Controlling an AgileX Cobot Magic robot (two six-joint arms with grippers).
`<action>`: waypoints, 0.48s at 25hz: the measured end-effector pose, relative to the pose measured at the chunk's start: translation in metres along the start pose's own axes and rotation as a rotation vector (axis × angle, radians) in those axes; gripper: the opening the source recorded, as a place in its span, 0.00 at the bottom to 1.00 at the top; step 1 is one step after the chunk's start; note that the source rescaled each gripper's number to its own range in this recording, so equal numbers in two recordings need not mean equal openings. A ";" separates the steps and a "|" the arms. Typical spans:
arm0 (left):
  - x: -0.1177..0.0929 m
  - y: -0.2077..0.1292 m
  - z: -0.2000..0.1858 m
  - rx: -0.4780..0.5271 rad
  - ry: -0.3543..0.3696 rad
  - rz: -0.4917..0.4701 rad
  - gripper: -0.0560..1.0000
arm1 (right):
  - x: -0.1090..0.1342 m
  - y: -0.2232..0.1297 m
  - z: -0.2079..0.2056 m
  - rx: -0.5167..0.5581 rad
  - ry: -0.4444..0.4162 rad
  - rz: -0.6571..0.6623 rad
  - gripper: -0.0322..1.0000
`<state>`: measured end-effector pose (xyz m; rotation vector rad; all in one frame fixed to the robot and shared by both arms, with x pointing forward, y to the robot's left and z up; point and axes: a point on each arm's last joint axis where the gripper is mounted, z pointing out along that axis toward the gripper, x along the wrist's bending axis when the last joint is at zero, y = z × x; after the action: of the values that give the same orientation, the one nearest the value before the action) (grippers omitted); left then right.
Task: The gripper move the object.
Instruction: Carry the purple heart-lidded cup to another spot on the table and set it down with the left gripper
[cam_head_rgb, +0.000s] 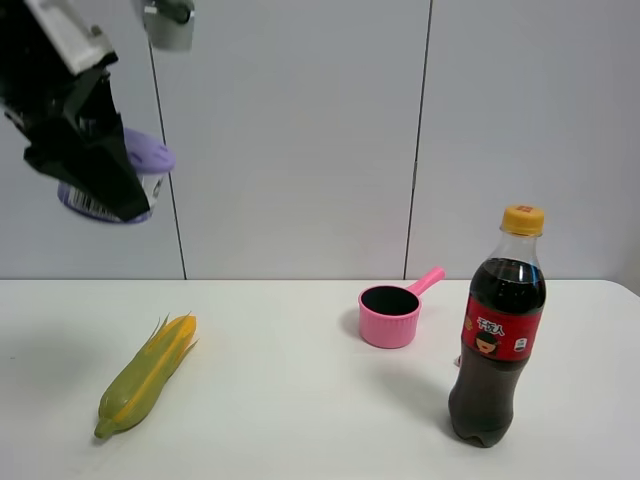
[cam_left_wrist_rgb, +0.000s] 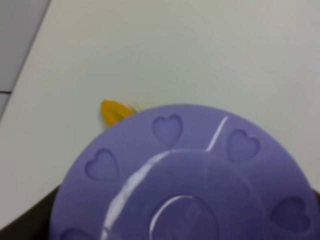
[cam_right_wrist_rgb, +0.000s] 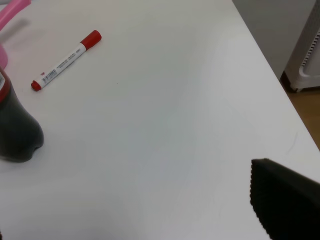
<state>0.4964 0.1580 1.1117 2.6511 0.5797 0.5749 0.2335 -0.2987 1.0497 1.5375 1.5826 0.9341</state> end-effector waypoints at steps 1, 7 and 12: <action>-0.006 -0.007 0.007 -0.015 0.000 0.008 0.06 | 0.000 0.000 0.000 0.000 0.000 0.000 1.00; -0.040 -0.046 0.055 -0.124 0.032 0.106 0.06 | 0.000 0.000 0.000 0.000 0.000 0.000 1.00; -0.059 -0.075 0.081 -0.151 0.088 0.303 0.06 | 0.000 0.000 0.000 0.000 0.000 0.000 1.00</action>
<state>0.4609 0.1732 0.9922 2.5950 0.1491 0.7912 0.2335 -0.2987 1.0497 1.5375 1.5826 0.9341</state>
